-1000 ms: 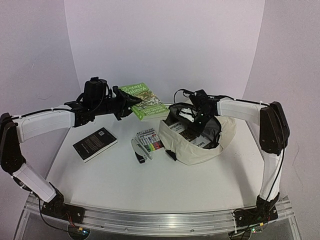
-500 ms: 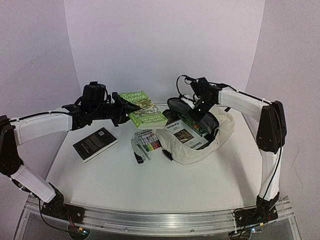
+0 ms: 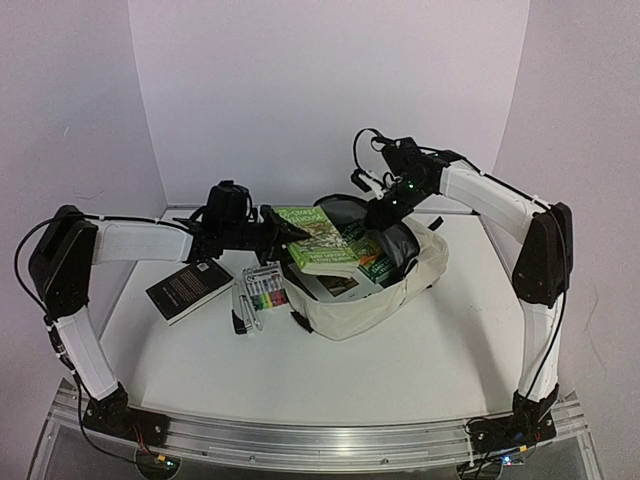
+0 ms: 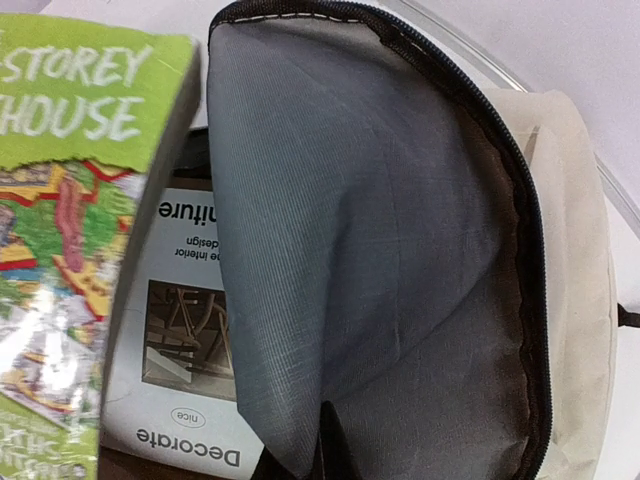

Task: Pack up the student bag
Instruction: Place the book in the student bag.

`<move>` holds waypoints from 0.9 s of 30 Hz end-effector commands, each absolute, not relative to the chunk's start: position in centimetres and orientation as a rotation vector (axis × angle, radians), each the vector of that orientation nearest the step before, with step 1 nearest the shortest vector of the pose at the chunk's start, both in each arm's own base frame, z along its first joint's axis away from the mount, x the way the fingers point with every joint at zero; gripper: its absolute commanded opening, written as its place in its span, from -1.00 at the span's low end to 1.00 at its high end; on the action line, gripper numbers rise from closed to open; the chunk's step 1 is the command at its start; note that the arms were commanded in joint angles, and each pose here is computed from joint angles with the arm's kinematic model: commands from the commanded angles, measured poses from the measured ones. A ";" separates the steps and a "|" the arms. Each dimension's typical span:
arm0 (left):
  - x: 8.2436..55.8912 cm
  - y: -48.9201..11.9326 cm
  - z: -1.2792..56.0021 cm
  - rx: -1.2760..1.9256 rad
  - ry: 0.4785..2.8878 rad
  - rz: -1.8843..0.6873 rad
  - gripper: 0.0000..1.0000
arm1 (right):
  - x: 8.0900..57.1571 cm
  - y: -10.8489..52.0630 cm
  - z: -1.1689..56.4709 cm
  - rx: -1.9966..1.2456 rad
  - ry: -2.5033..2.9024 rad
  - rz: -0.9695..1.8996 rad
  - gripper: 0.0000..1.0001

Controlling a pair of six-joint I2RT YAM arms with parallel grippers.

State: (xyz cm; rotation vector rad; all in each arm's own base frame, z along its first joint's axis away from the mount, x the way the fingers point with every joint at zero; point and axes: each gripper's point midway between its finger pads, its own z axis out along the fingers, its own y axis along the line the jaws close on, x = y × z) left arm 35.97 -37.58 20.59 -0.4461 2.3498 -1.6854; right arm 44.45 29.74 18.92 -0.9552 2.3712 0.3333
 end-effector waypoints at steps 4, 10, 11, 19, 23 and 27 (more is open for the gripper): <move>37.4 -38.4 18.7 -0.638 2.356 -1.684 -1.00 | 44.0 31.2 21.8 -0.903 2.318 0.448 -1.00; 36.9 -37.7 13.2 -0.865 2.536 -1.454 -1.00 | 43.5 31.2 21.4 -0.893 2.338 0.472 -1.00; 37.0 -38.1 12.6 -0.876 2.552 -1.431 -1.00 | 43.2 31.3 21.4 -0.896 2.339 0.492 -1.00; 40.1 -42.3 11.3 -0.879 2.542 -1.448 -0.94 | 41.5 32.1 22.6 -0.845 2.354 0.644 -1.00; 41.2 -43.9 11.3 -0.862 2.554 -1.470 -0.94 | 42.1 31.4 23.2 -0.790 2.352 0.591 -1.00; 40.4 -44.2 12.2 -0.831 2.598 -1.406 -0.97 | 43.1 30.4 22.5 -0.724 2.377 0.518 -1.00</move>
